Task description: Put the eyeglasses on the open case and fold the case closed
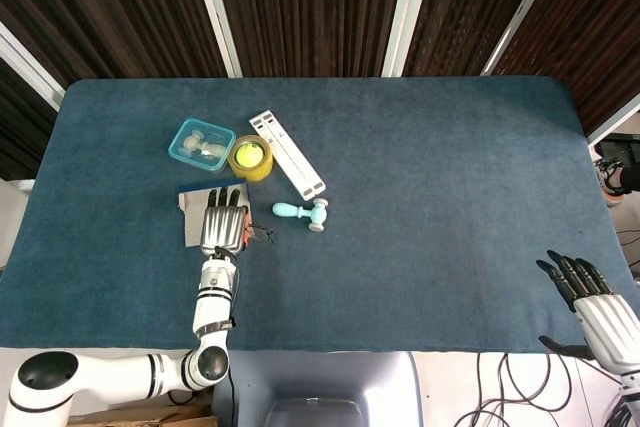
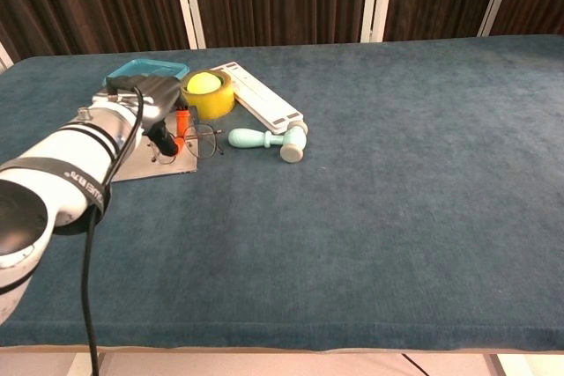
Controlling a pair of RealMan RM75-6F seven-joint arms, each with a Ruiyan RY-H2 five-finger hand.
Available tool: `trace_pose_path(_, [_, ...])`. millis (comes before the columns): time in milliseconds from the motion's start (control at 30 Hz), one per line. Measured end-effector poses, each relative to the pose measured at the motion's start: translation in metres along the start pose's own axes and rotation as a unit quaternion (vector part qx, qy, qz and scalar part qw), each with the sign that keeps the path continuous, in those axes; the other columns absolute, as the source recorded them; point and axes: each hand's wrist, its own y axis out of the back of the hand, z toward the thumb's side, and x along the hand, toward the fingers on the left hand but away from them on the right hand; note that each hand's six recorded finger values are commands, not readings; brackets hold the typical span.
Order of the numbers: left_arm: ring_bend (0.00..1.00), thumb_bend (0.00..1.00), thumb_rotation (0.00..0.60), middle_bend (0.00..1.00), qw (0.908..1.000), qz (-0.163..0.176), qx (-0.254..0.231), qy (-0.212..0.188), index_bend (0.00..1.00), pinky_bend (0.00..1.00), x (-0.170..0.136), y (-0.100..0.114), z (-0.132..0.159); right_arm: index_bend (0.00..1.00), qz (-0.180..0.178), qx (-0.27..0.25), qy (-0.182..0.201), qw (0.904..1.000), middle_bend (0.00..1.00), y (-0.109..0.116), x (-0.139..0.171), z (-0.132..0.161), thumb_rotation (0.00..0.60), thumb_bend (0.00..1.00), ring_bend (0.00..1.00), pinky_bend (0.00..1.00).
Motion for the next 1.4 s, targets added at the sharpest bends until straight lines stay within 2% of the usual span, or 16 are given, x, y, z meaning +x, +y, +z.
trace_pose_path(300, [0.07,0.48,0.6,0.14,0.9974,-0.002,0.001,0.072,0.64,0.11,0.044,0.009,-0.042,0.0,0.001,0.006,-0.011,0.9999,0.0,-0.002,-0.003,-0.003,0.6,0.25,0.0,0.0])
trace_pose_path(533, [0.07,0.48,0.6,0.15,0.9937,-0.019,0.006,0.11,0.65,0.11,0.066,0.002,-0.069,0.0,0.001,0.009,-0.018,0.9998,0.0,-0.002,-0.005,-0.004,0.6,0.25,0.0,0.0])
trace_pose_path(900, [0.07,0.45,0.6,0.14,0.9931,-0.034,0.001,0.112,0.63,0.11,0.074,-0.009,-0.067,0.0,-0.001,0.007,-0.02,0.9998,0.0,-0.002,-0.005,-0.005,0.6,0.25,0.0,0.0])
trace_pose_path(1400, [0.07,0.44,0.6,0.12,0.9932,-0.023,0.014,0.113,0.42,0.11,0.081,-0.014,-0.064,0.0,-0.003,0.004,-0.023,0.9997,0.0,0.001,-0.004,-0.007,0.6,0.25,0.0,0.0])
